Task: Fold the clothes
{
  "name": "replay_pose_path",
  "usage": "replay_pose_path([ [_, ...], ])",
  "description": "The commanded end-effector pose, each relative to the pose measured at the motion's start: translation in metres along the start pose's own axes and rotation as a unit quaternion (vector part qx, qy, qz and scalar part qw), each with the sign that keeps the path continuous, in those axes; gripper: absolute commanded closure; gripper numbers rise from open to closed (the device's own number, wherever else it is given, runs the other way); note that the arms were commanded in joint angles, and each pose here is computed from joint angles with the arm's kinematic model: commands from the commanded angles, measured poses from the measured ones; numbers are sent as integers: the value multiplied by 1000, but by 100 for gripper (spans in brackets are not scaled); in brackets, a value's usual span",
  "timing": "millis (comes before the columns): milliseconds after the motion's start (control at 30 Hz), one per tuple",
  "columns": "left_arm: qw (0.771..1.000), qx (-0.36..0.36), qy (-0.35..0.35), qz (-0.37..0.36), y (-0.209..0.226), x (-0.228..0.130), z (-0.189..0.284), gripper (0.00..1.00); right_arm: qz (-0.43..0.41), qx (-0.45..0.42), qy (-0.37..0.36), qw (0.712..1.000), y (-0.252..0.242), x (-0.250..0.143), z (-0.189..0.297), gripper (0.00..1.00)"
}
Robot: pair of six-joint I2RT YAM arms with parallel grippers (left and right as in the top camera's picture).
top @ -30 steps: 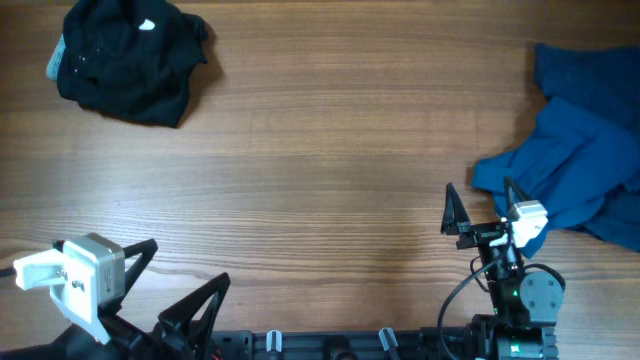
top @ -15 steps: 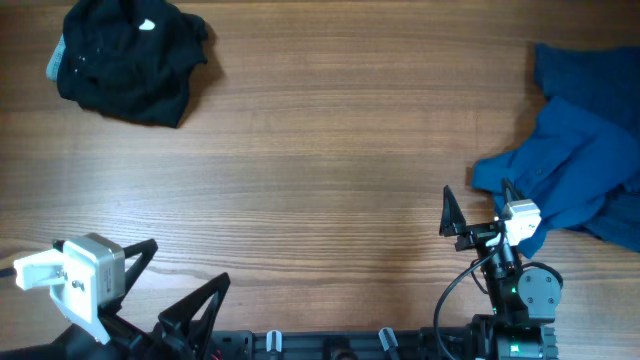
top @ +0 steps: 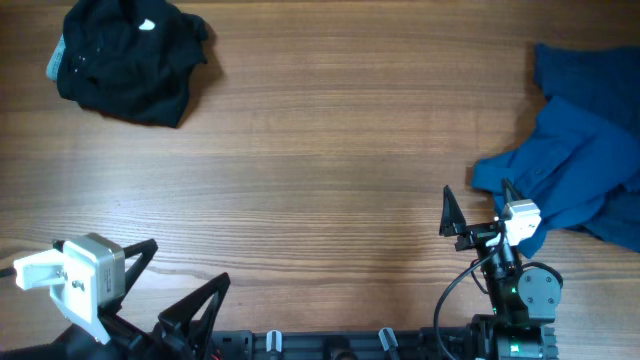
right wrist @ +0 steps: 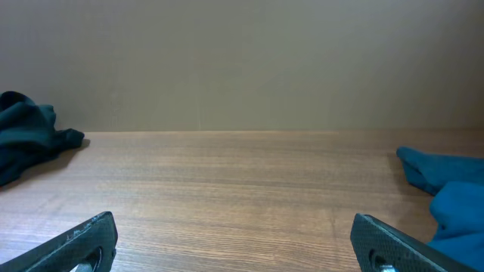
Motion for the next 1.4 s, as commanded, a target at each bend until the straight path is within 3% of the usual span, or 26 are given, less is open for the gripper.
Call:
replay_pose_path([
  [0,1000,3,-1,-8,2,1,-2,0,11,-3,-9,1000,-1,4,1,0],
  [667,1000,1,-4,-7,4,-14,-6,0,11,-3,-9,1000,-1,4,1,0],
  [967,995,-53,-61,-53,30,-45,-67,0,11,-3,-9,1000,-1,4,1,0],
  [1133,993,-64,-74,-68,53,-82,-105,0,11,-3,-9,1000,-1,4,1,0],
  [1367,994,-51,-97,21,78,-114,-130,0,11,-3,-9,1000,-1,4,1,0],
])
Point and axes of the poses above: each gripper's point midway between its finger pads, its own z axis back along the fingers, its own y axis along the line the jaws close on, x = y × z, the point moved 1 cm from there along z, back along the fingers, and after that the axes turned 4 degrees about -z, right-handed, at the moved point
